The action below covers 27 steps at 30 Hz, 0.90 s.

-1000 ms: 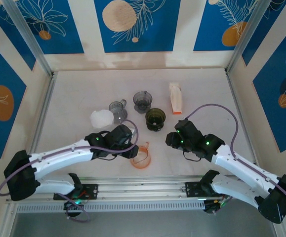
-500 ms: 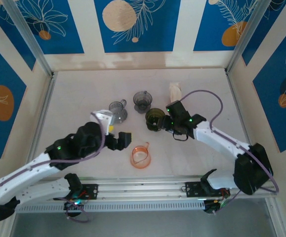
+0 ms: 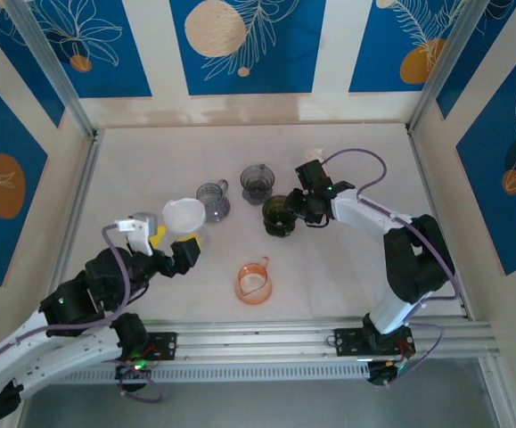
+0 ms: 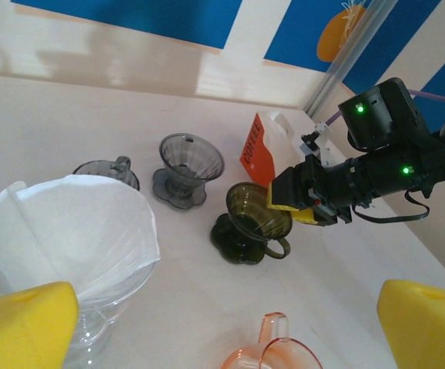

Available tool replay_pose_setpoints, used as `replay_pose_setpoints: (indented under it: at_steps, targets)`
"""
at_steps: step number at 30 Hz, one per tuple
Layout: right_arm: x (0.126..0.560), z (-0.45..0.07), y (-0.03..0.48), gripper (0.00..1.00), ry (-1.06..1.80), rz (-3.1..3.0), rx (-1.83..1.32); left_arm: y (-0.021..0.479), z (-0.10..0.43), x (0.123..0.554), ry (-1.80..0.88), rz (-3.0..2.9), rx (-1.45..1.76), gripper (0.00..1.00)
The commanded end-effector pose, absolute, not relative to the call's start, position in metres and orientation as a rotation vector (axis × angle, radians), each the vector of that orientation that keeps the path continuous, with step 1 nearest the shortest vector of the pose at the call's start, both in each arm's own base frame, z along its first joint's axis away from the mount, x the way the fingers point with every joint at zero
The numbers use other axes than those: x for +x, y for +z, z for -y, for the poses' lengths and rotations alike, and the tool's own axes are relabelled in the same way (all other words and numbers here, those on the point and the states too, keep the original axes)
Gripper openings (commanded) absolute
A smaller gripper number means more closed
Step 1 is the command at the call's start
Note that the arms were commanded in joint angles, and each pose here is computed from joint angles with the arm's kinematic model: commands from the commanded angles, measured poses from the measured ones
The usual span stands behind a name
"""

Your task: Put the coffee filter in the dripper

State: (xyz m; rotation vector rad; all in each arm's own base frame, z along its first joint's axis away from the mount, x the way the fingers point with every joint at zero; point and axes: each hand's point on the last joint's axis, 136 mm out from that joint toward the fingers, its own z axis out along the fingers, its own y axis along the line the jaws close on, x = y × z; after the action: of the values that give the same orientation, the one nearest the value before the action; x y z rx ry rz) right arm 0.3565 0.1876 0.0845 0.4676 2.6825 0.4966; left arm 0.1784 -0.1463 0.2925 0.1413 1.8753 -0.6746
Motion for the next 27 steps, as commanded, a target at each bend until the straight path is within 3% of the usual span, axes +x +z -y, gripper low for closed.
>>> replay_pose_setpoints:
  at_steps: [1,14,27]
  targets:
    - [0.357,-0.195,0.079,0.36,0.532,-2.717,0.459,0.29,0.139,0.18,-0.658,-1.864,0.095,1.0]
    - [0.341,-0.189,0.095,0.01,0.578,-2.686,0.426,0.281,0.139,0.181,-0.653,-1.88,0.082,1.0]
    - [0.272,-0.186,0.176,0.0,0.763,-2.57,0.216,0.281,0.142,0.182,-0.648,-1.877,0.093,1.0]
